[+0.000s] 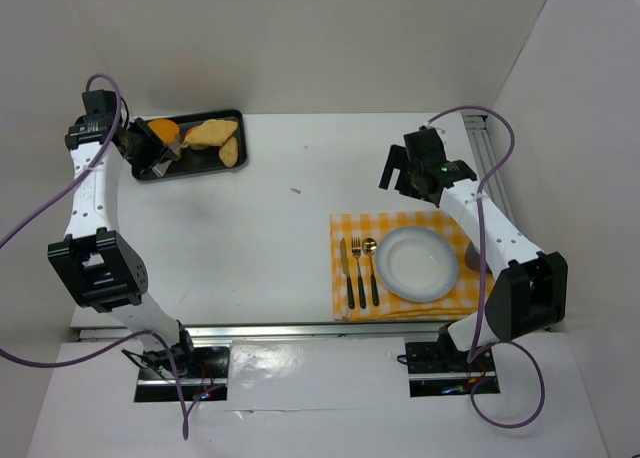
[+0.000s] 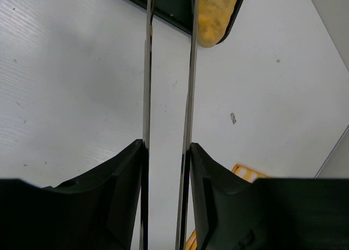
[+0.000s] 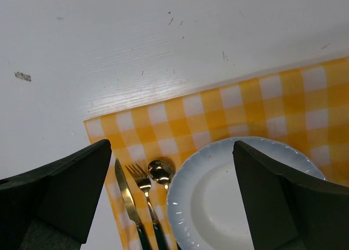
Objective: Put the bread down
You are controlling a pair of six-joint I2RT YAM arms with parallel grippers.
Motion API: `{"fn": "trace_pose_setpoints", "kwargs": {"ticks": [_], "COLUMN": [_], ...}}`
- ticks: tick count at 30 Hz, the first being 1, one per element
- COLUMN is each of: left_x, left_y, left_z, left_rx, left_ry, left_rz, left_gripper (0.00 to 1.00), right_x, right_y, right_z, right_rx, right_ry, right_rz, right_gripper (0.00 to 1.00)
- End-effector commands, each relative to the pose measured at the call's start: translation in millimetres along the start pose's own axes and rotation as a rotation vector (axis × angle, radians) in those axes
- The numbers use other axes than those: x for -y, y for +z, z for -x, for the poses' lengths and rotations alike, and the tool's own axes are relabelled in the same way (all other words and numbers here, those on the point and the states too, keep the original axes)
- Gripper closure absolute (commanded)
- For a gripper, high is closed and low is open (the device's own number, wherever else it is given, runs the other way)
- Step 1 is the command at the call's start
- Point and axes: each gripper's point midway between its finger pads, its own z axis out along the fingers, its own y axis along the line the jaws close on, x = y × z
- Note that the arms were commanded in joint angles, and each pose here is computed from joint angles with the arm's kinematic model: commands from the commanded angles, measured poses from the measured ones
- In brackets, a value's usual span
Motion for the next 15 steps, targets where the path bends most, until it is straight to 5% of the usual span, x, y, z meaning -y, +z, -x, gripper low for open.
{"fn": "trace_pose_setpoints", "kwargs": {"ticks": [1,15], "left_x": [4,-36], "left_y": [6,-5], "left_z": [8,49], "left_rx": [-0.01,0.173], "left_ry": [0.021,-0.053], "left_rz": [-0.02,0.171], "left_gripper": [0.5,0.43], "right_x": [-7,-10], "right_y": [-2,7], "right_z": [21,19], "right_rx": [0.056,0.035], "right_ry": [0.012,-0.001], "right_rz": [0.028,0.028], "right_gripper": [0.0,0.0]}}
